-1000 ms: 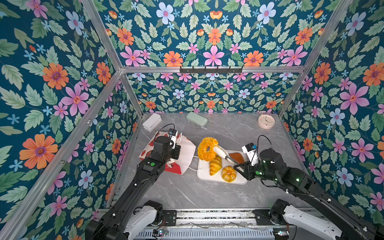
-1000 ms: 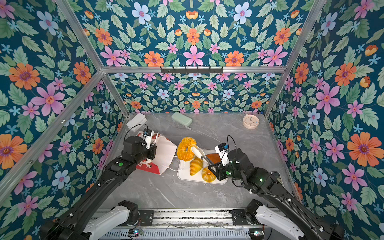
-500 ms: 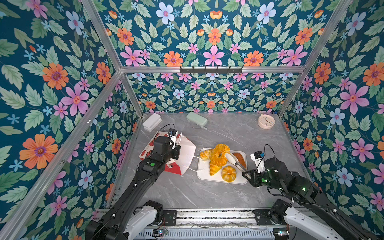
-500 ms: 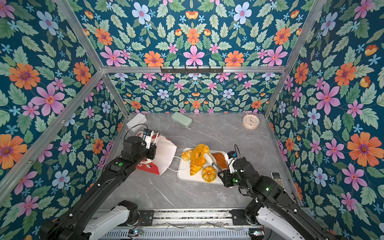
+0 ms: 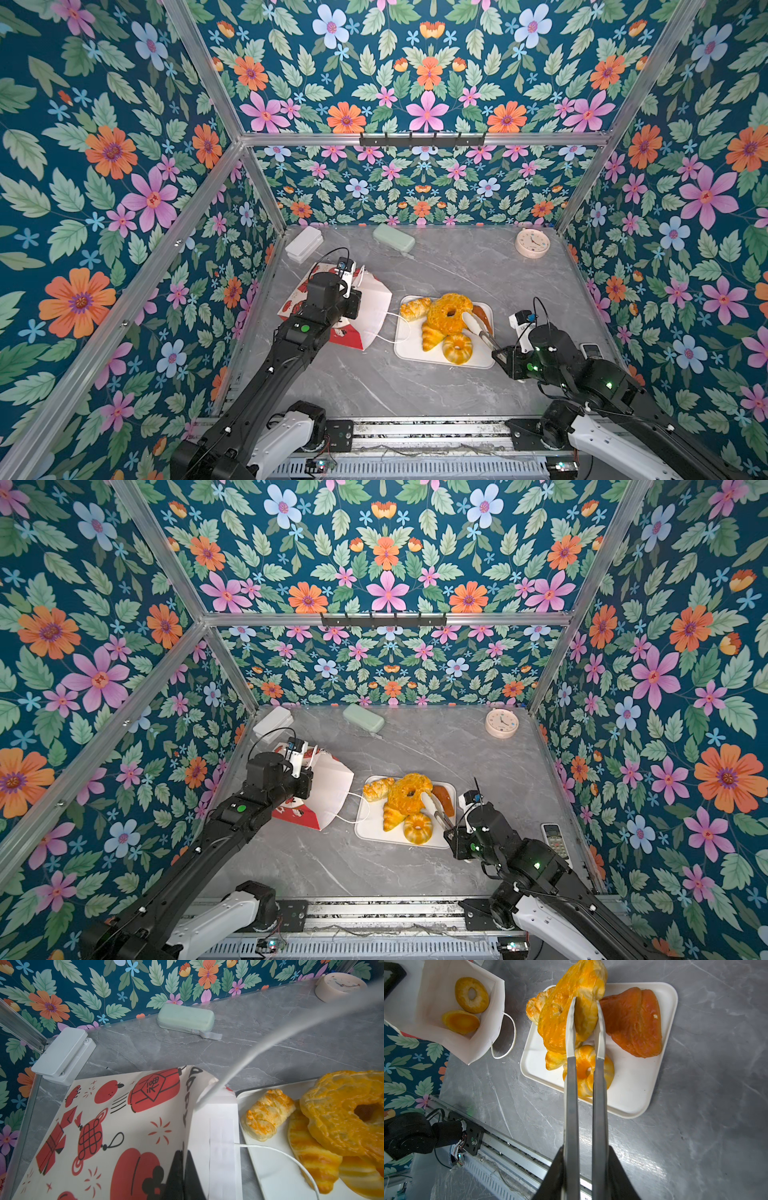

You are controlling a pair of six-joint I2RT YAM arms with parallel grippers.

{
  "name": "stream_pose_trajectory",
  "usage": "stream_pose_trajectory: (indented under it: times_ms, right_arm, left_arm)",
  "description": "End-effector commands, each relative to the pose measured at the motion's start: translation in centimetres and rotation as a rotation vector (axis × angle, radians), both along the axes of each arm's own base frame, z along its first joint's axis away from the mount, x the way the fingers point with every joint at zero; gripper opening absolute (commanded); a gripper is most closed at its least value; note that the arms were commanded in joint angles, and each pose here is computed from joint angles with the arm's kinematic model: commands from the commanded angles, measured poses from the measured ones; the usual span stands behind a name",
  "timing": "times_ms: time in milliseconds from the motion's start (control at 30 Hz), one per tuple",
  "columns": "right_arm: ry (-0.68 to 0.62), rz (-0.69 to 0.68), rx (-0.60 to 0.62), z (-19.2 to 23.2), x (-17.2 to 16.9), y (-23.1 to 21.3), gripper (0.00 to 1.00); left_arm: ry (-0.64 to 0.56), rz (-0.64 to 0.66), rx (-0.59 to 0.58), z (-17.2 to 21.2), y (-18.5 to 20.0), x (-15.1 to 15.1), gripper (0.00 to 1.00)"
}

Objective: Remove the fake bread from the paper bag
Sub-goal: 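Lower the large ring bread onto the tray and open the tongs, then move the right tongs back toward the bag while the left gripper tilts the bag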

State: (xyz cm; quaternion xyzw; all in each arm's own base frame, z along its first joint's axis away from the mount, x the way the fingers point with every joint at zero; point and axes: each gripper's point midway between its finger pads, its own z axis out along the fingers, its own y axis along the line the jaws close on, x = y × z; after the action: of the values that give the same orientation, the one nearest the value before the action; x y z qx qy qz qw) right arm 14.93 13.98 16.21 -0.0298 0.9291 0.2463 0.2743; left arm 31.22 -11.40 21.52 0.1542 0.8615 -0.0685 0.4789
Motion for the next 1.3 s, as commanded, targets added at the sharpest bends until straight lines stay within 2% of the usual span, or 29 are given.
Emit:
stream_pose_trajectory:
  times_ms: [0,267,400,667,800,900,1067,1167,1267]
  right_arm:
    - [0.02,-0.045,-0.039,-0.8,-0.1,-1.1,0.32]
    - [0.064,-0.064,-0.065,-1.4,-0.3,-1.3,0.42]
    - [0.05,-0.062,-0.041,-0.8,-0.2,-1.1,0.46]
    - [-0.079,-0.079,0.017,2.8,0.0,-2.0,0.48]
    - [-0.175,-0.029,0.058,5.2,0.7,-1.1,0.46]
    - [-0.209,0.08,0.118,6.5,1.4,1.9,0.46]
    - [-0.195,0.323,0.239,8.1,2.7,9.7,0.46]
    - [-0.222,0.464,0.228,8.4,2.8,14.5,0.46]
    - [-0.195,0.544,0.251,7.5,3.3,18.1,0.45]
  left_arm:
    - [-0.014,-0.002,-0.009,0.5,-0.1,0.2,0.0]
    - [-0.013,-0.004,-0.011,0.5,-0.2,0.2,0.0]
    - [-0.014,-0.006,-0.012,0.6,-0.2,0.2,0.0]
    - [-0.015,-0.01,-0.013,0.6,-0.3,0.2,0.0]
    - [-0.02,-0.02,-0.016,0.7,-0.4,0.1,0.0]
    - [-0.026,-0.028,-0.01,0.8,-0.4,0.0,0.0]
    - [-0.035,-0.046,0.012,1.2,-0.5,-0.1,0.0]
    - [-0.035,-0.052,0.039,1.4,-0.4,0.0,0.0]
    - [-0.028,-0.056,0.065,1.7,-0.4,0.4,0.0]
